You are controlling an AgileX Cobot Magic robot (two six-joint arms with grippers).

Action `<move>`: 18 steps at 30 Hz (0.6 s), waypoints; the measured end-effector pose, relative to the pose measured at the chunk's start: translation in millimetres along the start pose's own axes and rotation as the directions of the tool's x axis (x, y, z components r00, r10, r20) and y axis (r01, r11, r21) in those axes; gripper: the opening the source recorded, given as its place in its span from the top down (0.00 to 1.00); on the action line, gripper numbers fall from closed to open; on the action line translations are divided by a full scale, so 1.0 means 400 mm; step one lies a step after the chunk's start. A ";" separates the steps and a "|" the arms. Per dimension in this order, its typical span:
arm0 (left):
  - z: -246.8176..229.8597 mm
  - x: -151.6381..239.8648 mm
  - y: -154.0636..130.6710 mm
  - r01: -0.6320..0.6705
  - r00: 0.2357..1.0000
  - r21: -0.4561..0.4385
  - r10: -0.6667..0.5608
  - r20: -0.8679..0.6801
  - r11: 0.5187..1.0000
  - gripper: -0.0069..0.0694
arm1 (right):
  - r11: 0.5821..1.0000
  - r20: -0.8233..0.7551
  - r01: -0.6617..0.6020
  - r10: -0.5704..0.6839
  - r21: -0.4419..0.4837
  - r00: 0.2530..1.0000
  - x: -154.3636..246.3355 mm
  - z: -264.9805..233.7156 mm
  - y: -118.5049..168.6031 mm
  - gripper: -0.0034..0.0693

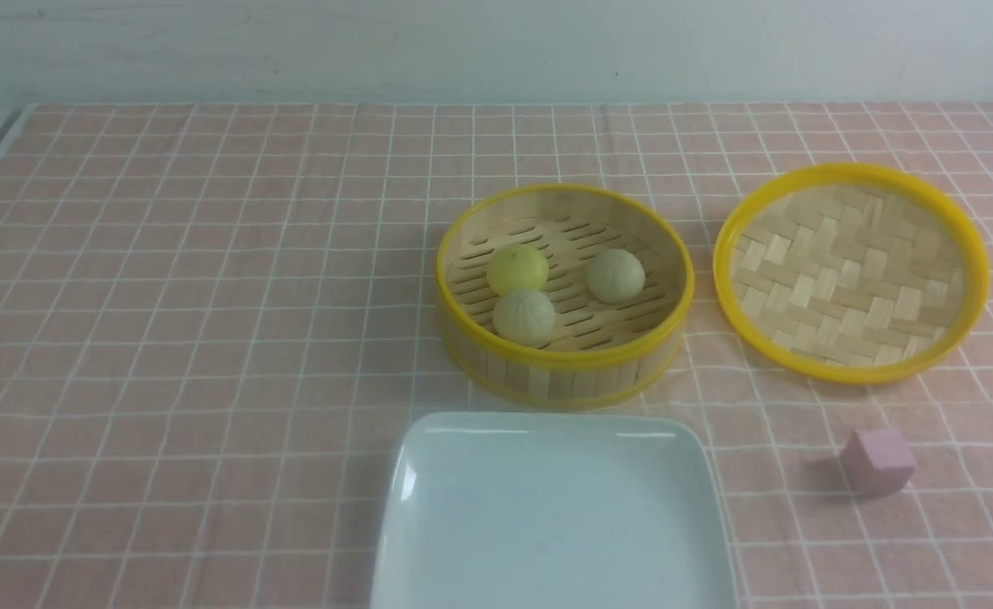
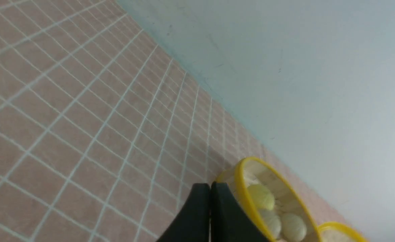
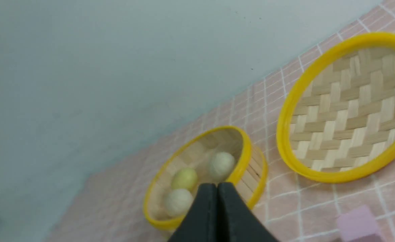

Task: Put the steamed buns into the plate on the pink tablecloth.
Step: 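Reach toward a bun in the bamboo steamer with the right gripper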

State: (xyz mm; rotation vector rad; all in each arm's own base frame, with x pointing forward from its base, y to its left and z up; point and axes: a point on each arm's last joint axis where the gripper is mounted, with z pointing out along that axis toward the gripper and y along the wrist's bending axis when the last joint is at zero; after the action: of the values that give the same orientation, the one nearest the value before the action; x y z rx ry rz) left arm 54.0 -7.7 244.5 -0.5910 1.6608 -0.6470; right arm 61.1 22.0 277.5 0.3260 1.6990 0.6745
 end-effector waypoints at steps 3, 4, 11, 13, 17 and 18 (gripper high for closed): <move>0.039 -0.004 -0.005 -0.043 0.979 -0.163 0.009 -0.201 0.986 0.91 | 0.994 -0.216 0.090 -0.074 0.064 0.974 -0.004 0.051 0.005 0.97; 0.051 -0.004 -0.005 -0.053 0.967 -0.204 -0.001 -0.255 0.978 0.91 | 0.992 -0.297 0.101 -0.073 0.082 0.952 -0.001 0.070 0.002 0.97; 0.129 -0.005 -0.014 -0.259 0.759 -0.378 -0.055 -0.649 0.889 0.91 | 0.973 -0.765 0.111 0.085 0.201 0.638 0.054 0.205 -0.039 0.97; 0.154 -0.013 -0.024 -0.310 0.710 -0.352 -0.031 -0.703 0.883 0.91 | 0.980 -0.830 0.099 0.090 0.172 0.550 0.060 0.253 -0.039 0.96; 0.193 -0.019 -0.036 -0.343 0.664 -0.295 0.009 -0.748 0.892 0.91 | 0.998 -0.891 0.069 -0.031 0.001 0.453 0.074 0.336 -0.001 0.92; 0.200 -0.017 -0.037 -0.339 0.657 -0.288 0.007 -0.754 0.896 0.91 | 0.996 -0.904 0.063 -0.081 -0.060 0.420 0.082 0.359 0.015 0.90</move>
State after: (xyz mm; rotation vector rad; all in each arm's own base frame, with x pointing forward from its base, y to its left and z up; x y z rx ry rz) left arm 134.5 -21.4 247.7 -0.4601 2.6468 -0.3990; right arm 190.0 81.9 238.5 -0.2150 2.7458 0.8769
